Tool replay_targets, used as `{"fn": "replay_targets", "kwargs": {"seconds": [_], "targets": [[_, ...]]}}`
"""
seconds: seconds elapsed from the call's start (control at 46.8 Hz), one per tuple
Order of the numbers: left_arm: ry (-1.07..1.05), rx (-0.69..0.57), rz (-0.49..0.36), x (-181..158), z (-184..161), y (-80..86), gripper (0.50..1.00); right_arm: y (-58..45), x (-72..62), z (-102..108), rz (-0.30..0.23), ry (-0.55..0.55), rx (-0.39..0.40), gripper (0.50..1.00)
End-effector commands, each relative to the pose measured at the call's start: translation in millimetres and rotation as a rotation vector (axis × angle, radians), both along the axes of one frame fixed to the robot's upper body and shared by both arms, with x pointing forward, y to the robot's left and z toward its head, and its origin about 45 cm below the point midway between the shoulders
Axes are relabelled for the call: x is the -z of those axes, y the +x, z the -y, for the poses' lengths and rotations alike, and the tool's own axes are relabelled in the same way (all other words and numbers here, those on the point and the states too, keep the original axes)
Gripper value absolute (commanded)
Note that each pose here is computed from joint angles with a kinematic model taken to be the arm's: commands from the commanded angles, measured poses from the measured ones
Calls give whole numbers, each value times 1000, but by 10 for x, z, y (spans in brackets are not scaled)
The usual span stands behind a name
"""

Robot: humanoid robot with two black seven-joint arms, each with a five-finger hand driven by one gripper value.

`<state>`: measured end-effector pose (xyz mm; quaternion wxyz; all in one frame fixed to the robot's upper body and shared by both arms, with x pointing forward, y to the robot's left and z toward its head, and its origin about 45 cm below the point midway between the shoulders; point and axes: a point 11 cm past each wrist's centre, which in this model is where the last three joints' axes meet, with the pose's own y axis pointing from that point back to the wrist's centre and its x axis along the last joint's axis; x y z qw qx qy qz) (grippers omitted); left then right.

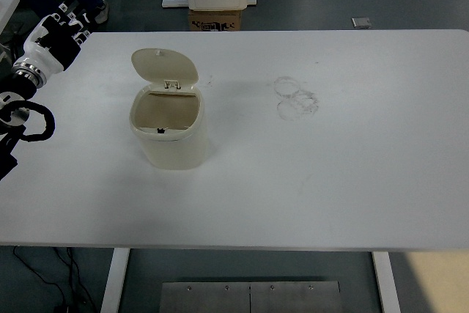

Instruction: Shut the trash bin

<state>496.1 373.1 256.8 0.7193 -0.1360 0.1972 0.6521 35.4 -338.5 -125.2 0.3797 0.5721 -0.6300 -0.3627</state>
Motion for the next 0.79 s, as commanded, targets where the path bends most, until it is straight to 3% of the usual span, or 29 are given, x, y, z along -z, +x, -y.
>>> {"fn": "replay_targets", "kwargs": {"seconds": [0.0, 0.235, 0.406, 0.556, 0.769], "targets": [[4, -5, -5, -9, -1, 10, 1000, 0, 0, -1, 0, 1, -1, 991], [-5, 31, -8, -4, 129, 3, 1000, 0, 0, 0, 0, -1, -1, 991], [1, 53, -74, 36, 286, -12, 1000, 1, 0, 1, 0, -1, 0, 991], [14, 109, -67, -147, 360, -31, 1000, 0, 0, 1, 0, -1, 0, 991], [81, 276, -123, -506, 504, -156, 1000, 0, 0, -1, 0, 1, 0, 991]]}}
